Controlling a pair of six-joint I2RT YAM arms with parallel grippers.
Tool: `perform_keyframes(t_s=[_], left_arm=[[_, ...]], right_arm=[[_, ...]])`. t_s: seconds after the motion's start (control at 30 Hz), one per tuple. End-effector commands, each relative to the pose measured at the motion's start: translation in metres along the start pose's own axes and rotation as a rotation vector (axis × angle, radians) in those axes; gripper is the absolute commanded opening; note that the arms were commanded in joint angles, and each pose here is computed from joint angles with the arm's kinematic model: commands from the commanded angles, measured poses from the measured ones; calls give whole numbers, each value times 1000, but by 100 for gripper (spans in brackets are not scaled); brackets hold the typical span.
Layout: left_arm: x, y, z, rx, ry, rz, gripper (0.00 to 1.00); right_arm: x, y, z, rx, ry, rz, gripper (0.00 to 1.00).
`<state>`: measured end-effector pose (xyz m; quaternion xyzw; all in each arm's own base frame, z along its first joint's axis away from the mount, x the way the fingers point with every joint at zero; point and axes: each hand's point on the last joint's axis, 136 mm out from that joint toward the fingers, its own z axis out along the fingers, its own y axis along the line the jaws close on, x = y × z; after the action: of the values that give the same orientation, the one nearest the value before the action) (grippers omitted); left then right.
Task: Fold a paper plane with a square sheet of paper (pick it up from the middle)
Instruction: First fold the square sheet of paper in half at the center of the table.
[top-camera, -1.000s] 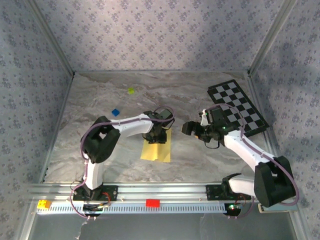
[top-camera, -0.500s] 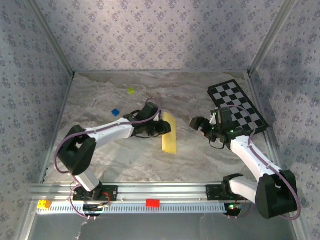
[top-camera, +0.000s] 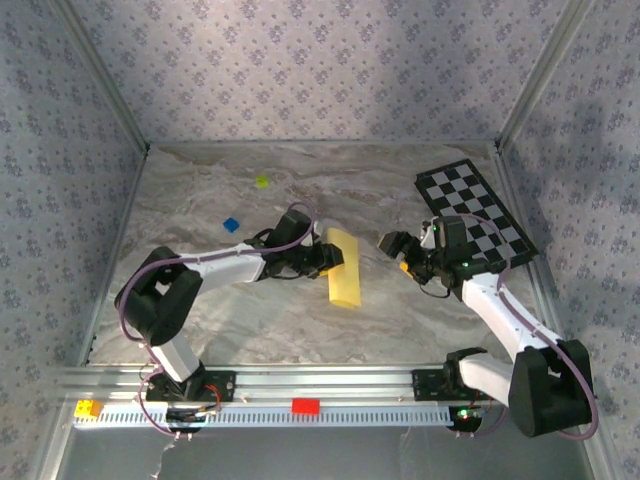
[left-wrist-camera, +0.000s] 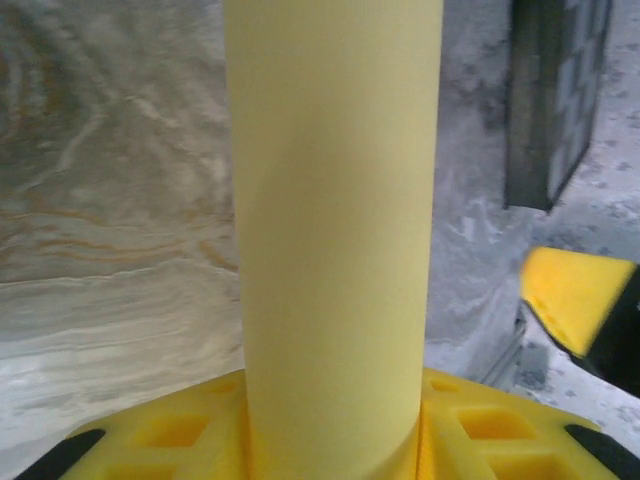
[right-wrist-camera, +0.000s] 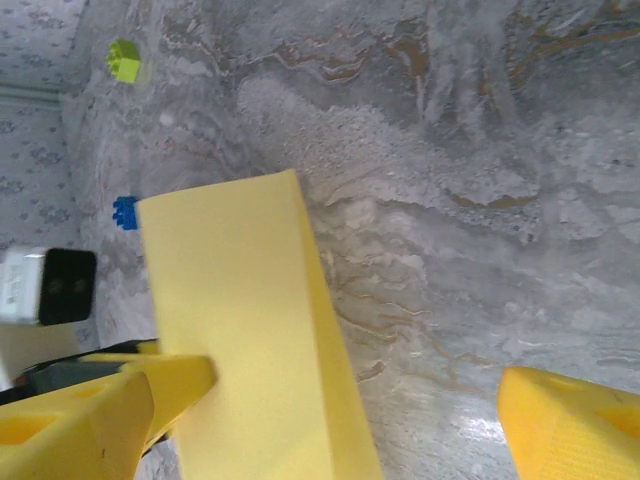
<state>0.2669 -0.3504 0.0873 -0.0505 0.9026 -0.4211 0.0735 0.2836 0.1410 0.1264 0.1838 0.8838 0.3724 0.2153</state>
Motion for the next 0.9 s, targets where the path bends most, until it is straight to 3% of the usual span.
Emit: perform_keyframes(t_s=[0.0,0.17,0.47,0.87], left_arm=[[6,21,8,-78,15,5,39],[8,37,14,-128,14,-5,40],[2,62,10,-274,-33,22,46],[-5,66,-2,-415,-126,98,57]], right_arm=[[8,14,4,-75,71,-45,90],[20,13,17,-97,146,-39,88],[20,9,22,-70,162,-48,88],[27,12,26,-72,190,-62,88]])
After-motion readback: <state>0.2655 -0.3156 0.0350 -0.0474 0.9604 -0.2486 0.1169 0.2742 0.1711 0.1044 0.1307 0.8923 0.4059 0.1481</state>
